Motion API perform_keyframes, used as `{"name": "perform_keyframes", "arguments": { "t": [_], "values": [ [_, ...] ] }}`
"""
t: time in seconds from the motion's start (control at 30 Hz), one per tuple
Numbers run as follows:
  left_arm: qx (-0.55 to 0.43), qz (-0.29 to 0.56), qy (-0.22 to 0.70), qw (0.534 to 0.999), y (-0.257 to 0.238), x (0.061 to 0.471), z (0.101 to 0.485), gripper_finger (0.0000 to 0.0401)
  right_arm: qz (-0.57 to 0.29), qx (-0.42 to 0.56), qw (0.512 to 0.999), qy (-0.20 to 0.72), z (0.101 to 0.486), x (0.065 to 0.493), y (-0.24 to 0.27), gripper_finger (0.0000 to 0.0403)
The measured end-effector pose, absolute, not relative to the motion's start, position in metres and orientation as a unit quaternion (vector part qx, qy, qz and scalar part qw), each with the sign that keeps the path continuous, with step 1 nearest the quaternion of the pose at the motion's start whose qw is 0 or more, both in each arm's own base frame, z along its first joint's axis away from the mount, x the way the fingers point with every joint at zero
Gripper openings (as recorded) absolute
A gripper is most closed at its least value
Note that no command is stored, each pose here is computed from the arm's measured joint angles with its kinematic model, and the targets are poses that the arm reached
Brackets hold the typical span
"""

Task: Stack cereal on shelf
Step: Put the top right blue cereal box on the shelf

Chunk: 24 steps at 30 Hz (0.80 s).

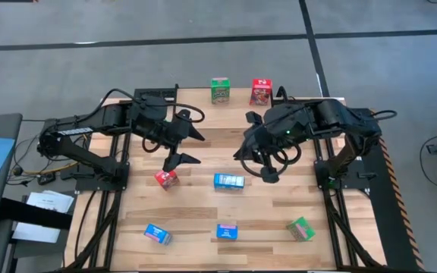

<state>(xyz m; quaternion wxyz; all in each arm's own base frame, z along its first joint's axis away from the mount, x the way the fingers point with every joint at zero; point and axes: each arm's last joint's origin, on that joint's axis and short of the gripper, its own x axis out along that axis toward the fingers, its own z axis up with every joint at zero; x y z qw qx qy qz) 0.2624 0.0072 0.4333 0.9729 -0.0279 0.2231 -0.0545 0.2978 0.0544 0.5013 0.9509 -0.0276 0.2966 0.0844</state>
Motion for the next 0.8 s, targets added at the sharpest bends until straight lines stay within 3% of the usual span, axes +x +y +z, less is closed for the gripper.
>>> {"name": "perform_keyframes", "arguments": {
  "t": [0.27, 0.63, 0.8],
  "values": [
    [-0.027, -0.064, 0.223, 0.972, 0.002, 0.258, 0.436, 0.0358, 0.067, 0.01, 0.935, 0.347, 0.493, 0.294, 0.054, 0.0085],
    [-0.029, -0.076, 0.186, 0.979, -0.005, 0.225, 0.461, 0.0358, 0.028, 0.03, 0.887, 0.46, 0.45, 0.326, 0.06, 0.0206],
    [-0.034, -0.079, 0.195, 0.977, -0.007, 0.214, 0.462, 0.0358, 0.01, 0.03, 0.841, 0.54, 0.419, 0.344, 0.065, 0.0237]
  ]
}}
